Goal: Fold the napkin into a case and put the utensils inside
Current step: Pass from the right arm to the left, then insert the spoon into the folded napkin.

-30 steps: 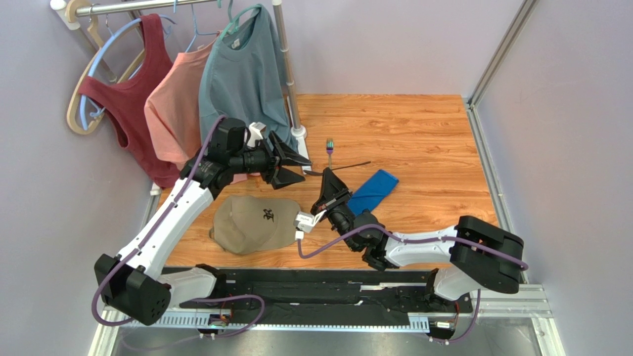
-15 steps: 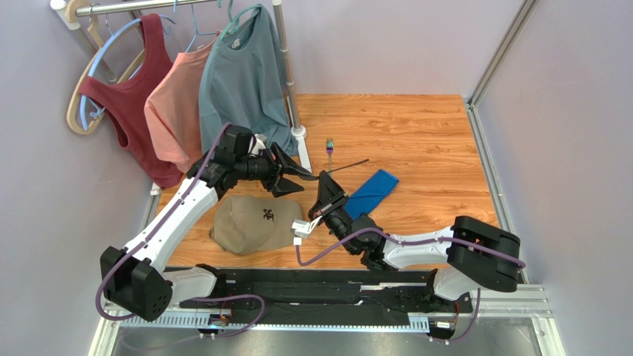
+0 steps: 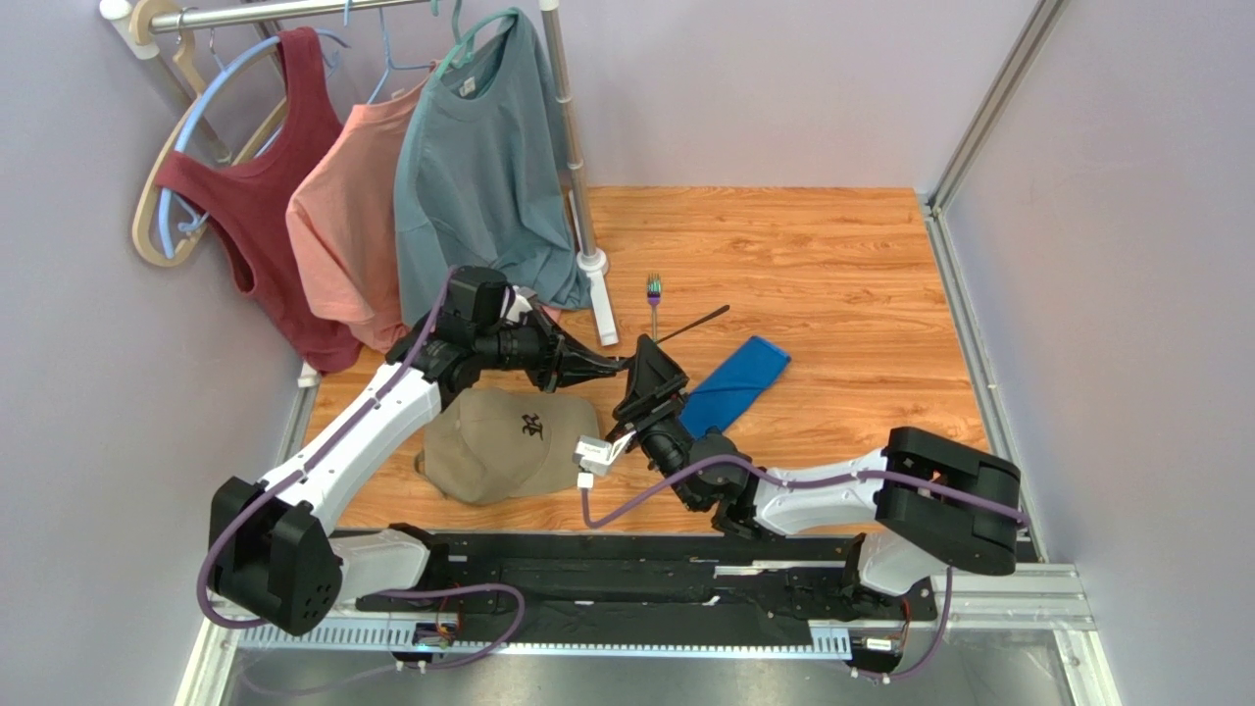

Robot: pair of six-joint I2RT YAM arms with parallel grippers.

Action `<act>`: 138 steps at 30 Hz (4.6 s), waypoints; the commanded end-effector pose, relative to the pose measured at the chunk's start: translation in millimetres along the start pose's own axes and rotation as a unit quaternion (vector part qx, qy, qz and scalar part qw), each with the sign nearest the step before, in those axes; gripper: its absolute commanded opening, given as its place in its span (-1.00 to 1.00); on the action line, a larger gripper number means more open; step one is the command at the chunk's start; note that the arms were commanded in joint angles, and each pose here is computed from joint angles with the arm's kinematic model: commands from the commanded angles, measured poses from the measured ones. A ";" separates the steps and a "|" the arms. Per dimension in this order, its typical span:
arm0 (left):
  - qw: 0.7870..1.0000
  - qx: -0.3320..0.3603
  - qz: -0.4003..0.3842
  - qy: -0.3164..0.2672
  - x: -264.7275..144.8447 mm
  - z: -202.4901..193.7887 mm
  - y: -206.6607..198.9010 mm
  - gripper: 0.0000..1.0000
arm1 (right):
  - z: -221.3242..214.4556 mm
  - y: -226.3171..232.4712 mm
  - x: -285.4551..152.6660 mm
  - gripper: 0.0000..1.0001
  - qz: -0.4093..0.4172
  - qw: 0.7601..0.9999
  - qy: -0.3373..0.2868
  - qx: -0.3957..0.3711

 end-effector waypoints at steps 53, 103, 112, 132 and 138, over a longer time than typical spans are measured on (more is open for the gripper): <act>0.963 0.160 0.123 -0.179 97.9 -19.2 113.0 -1.00 | -235.5 112.1 -13.0 -1.00 0.171 0.428 0.539 0.704; 0.955 0.186 0.071 -0.221 166.9 -4.7 101.5 -1.00 | -252.3 149.8 -32.1 -1.00 0.153 0.395 0.579 0.697; 0.949 0.207 0.069 -0.227 186.4 -0.9 87.5 -1.00 | -251.5 154.8 -32.0 -1.00 0.161 0.391 0.578 0.697; 0.950 0.193 0.069 -0.235 208.9 29.0 79.2 -1.00 | -251.7 156.0 -29.7 -1.00 0.165 0.395 0.574 0.698; 0.951 0.212 0.103 -0.201 205.6 42.2 89.0 -1.00 | -252.3 155.0 -27.9 -1.00 0.167 0.396 0.571 0.699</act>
Point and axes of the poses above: each gripper's point midway between its finger pads, its own x axis out along the fingers, its own y axis along the line the jaws close on, z = x × y, the point moved 5 cm from there along -x, back along the fingers, and after that the axes turned 2 degrees about -x, right-handed, at the moved point
